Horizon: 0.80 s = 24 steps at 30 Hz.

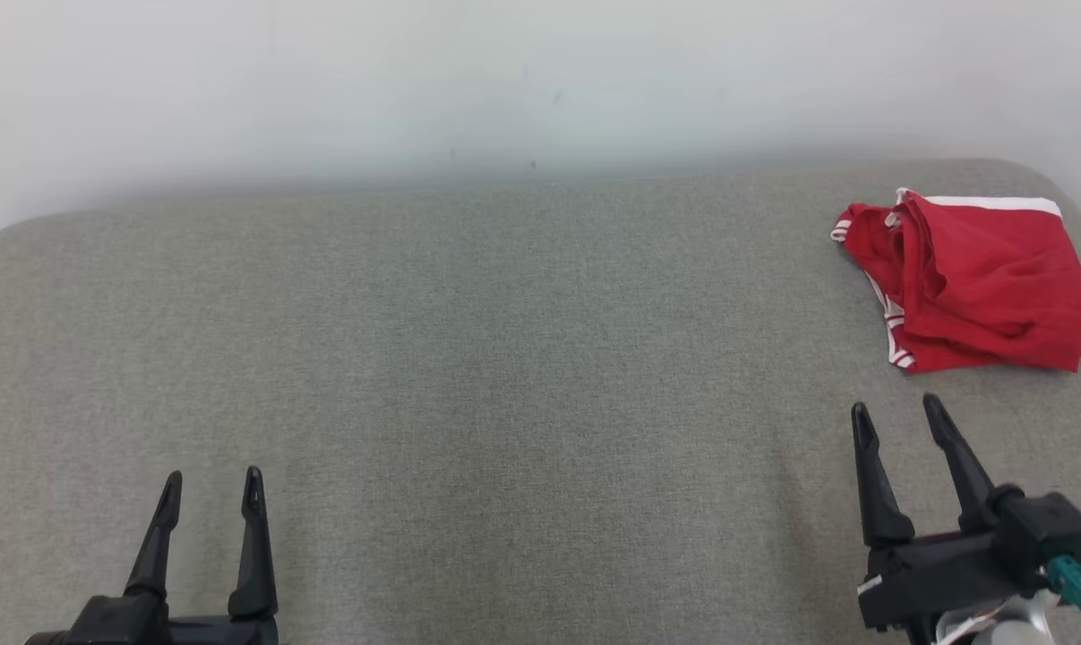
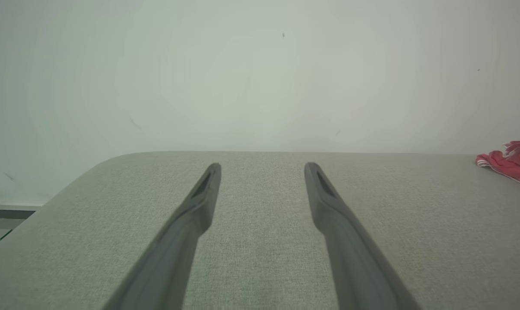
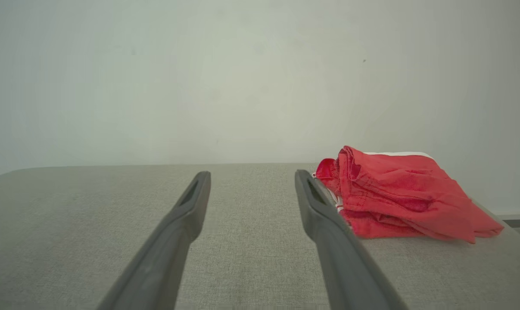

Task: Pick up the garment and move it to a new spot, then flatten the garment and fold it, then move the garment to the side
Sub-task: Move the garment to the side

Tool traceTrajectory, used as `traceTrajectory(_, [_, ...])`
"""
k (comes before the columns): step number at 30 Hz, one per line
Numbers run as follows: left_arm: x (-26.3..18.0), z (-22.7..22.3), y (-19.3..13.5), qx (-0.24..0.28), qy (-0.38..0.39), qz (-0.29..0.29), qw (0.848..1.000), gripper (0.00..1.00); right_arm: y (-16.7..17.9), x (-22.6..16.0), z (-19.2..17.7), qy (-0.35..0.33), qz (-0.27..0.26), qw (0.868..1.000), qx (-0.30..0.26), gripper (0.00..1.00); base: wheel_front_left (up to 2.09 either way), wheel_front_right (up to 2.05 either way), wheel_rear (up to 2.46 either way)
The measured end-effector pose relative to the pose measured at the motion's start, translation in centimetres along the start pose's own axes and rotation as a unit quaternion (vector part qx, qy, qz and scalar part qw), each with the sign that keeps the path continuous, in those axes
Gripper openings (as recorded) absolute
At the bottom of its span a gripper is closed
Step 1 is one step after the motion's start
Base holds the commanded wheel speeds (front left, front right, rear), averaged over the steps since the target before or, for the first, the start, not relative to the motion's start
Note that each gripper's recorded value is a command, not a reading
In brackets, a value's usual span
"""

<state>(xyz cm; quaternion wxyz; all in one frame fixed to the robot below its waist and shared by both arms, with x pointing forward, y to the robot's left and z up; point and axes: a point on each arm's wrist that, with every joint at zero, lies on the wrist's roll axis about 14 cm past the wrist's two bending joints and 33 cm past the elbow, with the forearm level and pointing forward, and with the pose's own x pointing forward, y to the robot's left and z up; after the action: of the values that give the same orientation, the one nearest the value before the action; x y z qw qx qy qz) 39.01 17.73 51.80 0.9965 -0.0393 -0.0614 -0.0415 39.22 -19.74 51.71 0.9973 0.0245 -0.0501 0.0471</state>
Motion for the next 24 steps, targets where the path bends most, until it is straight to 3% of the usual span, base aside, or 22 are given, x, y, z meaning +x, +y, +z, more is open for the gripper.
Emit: traceTrajectory(24, [-3.6,-0.9,1.5,-0.003,0.022,0.028,0.999,1.0,1.6,-4.1,-0.8,0.02,-0.002,1.0,0.024,1.0,0.0,0.0,0.0])
